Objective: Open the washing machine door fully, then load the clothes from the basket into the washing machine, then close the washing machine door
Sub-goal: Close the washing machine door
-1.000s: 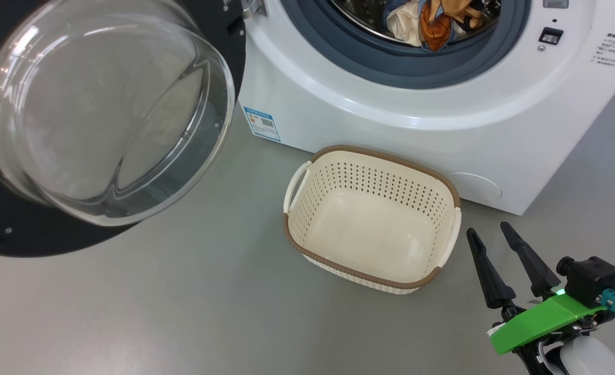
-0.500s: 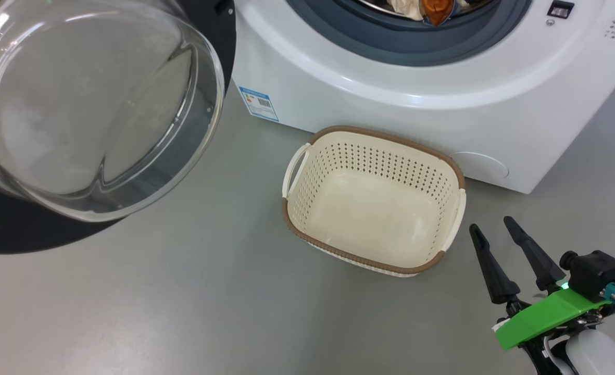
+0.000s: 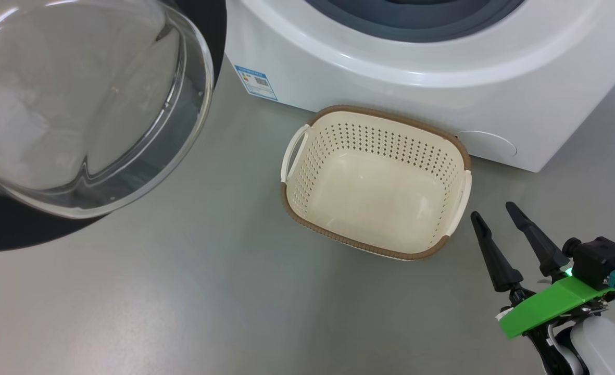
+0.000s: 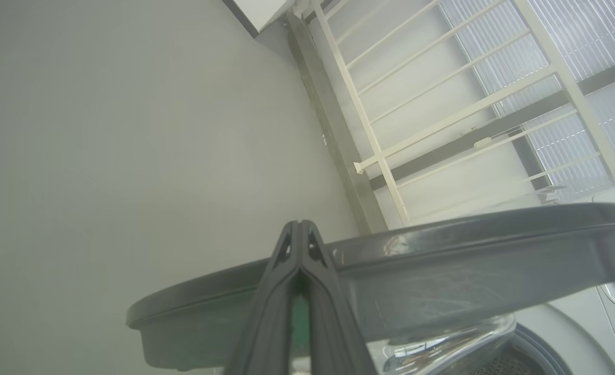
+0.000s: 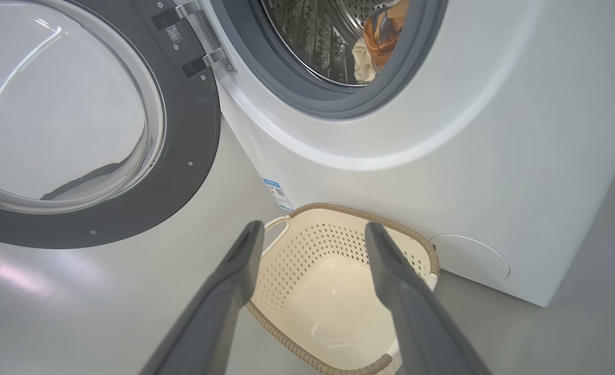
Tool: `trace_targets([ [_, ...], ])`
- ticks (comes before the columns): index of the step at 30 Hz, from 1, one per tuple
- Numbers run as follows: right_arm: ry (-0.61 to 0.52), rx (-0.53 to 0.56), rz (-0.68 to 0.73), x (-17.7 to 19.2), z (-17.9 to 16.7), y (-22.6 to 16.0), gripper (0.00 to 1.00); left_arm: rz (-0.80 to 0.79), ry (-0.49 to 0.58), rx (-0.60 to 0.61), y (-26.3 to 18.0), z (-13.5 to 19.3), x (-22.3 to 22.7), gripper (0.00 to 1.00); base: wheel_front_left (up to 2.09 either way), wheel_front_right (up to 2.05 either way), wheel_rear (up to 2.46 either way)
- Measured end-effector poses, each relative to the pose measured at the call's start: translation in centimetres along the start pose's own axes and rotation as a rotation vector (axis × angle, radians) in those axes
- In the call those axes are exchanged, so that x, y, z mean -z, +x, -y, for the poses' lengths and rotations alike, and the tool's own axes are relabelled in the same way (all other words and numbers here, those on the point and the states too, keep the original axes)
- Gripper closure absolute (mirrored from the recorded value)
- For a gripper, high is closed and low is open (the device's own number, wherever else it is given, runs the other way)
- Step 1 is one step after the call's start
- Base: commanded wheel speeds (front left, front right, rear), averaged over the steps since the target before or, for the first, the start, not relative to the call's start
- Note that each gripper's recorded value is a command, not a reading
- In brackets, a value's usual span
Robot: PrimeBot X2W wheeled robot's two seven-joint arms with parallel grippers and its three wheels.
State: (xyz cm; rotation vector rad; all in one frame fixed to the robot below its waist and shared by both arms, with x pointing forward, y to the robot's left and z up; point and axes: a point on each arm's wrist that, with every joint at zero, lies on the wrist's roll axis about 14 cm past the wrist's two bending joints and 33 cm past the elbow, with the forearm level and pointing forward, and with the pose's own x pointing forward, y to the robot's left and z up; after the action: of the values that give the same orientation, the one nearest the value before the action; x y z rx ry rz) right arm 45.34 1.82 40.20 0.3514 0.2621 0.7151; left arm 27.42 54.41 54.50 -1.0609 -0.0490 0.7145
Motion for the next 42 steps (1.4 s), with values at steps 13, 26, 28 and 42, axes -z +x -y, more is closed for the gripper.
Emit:
trace_targets([
  [13, -0.015, 0.005, 0.007, -0.5, 0.4, -0.1, 0.00, -0.084, -0.021, 0.003, 0.1, -0.1, 1.5, 1.00, 0.00, 0.00, 0.00],
  [26, -0.033, -0.003, 0.033, -1.8, -0.3, -0.1, 0.00, -0.230, 0.026, 0.053, -1.6, 0.4, 3.6, 1.00, 0.00, 0.00, 0.00],
  [28, -0.036, -0.005, 0.041, -2.1, -0.6, -0.1, 0.00, -0.249, 0.037, 0.062, -2.0, 0.5, 3.9, 1.00, 0.00, 0.00, 0.00],
  [42, -0.059, -0.011, 0.094, -4.5, -2.1, -0.6, 0.00, -0.425, 0.104, 0.159, -5.2, 1.5, 7.5, 1.00, 0.00, 0.00, 0.00],
])
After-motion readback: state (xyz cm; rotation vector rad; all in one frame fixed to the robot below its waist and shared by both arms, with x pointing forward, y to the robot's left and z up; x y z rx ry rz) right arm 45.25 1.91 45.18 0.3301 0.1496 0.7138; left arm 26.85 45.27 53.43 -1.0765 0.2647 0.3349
